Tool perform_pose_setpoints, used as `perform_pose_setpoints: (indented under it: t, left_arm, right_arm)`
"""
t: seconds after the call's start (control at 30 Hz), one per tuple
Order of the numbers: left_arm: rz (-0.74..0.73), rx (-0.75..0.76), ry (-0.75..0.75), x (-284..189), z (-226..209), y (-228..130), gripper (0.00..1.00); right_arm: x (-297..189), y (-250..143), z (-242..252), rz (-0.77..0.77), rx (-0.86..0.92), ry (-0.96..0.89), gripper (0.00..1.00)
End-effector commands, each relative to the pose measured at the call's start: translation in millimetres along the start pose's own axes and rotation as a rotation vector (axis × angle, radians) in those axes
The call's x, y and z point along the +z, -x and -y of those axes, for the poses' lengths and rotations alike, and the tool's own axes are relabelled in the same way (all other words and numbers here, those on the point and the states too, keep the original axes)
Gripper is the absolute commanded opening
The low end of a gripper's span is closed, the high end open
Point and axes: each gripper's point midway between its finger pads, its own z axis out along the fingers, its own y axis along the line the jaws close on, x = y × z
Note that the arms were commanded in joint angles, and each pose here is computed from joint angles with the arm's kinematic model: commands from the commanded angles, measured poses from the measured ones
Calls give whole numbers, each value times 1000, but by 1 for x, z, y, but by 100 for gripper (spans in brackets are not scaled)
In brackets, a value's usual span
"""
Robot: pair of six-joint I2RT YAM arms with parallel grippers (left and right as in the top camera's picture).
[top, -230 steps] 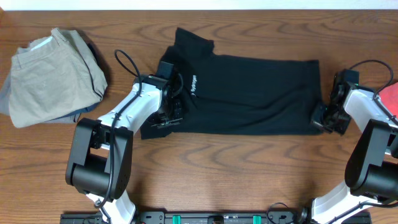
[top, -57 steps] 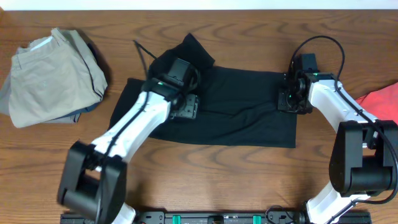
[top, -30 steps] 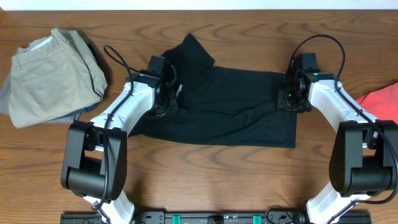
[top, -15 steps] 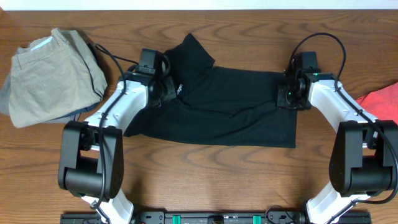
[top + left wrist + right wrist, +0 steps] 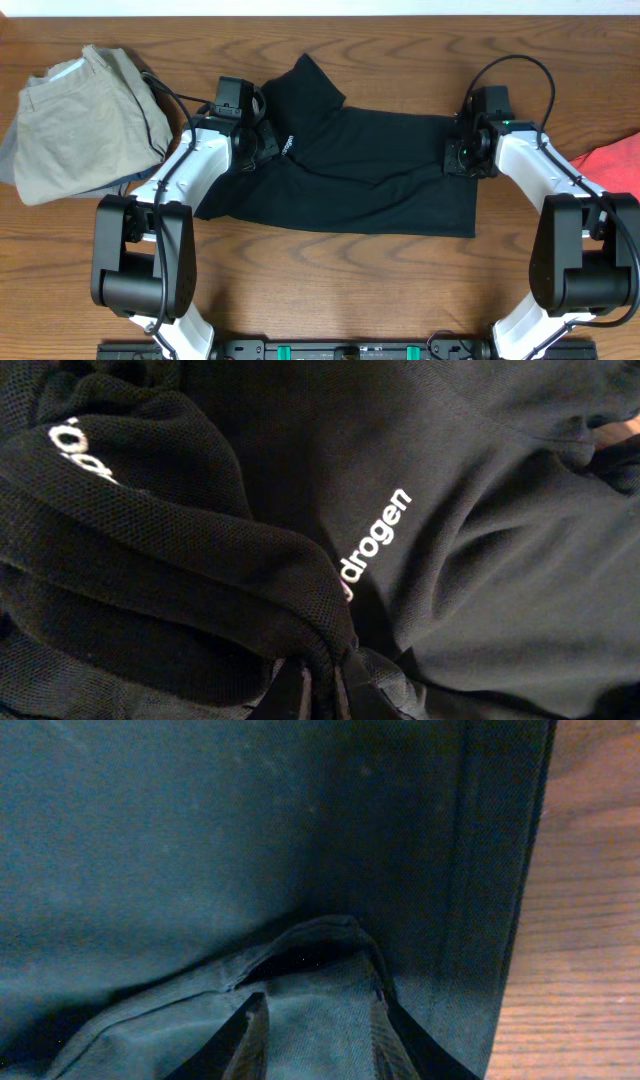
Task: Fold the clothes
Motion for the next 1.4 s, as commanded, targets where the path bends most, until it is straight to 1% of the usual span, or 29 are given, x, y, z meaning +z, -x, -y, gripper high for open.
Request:
perform_pose_setpoints:
  t: [0.0,0.1,0.13,0.23,0.33,0.5,0.53,0.6,0.67,0.7,0.8,0.9,1.03,1.27,1.37]
  left_arm:
    - [15,-8,-5,-7,1,2,6]
    - [13,-9,-4,-7,0,2,6]
    - [13,-9,-4,-7,0,2,6]
    - [13,-9,-4,-7,0,2,6]
    - [12,-9,-3,-7,0,1,6]
    - [11,-9,-3,-7,0,1,6]
    - [10,-9,-2,-7,0,1,6]
    - [10,-10,-2,-7,0,1,6]
    - [9,-10,-1,-7,0,1,6]
    - [10,-10,-2,-7,0,1,6]
    - [9,-10,-1,-7,0,1,7]
    - [9,-10,-1,-7,0,1,6]
    - [10,-10,-1,-7,0,1,6]
    - [9,-10,-1,-7,0,1,7]
    - [10,-10,-1,-7,0,1,6]
  right_arm:
    - [3,-6,5,3,7,-11,32]
    - [7,-9,6,4,13,-11,30]
    - [7,-10,6,4,13,-11,28]
    - [7,-9,6,5,14,-12,16]
    - [7,-8,7,9,17,-12,1]
    - [5,-1,10,27,25,-11,1]
    - [3,2,10,36,25,-9,5]
    - [0,11,8,61,15,-5,27]
    - [-2,18,6,84,-10,1,41]
    - [-2,20,6,93,-17,2,45]
    - [-3,24,5,108,-33,4,46]
    - [-2,23,4,104,-33,12,44]
    - [2,14,3,79,-36,16,41]
    - [13,-2,5,60,-37,14,40]
    - [14,-3,5,56,-37,14,36]
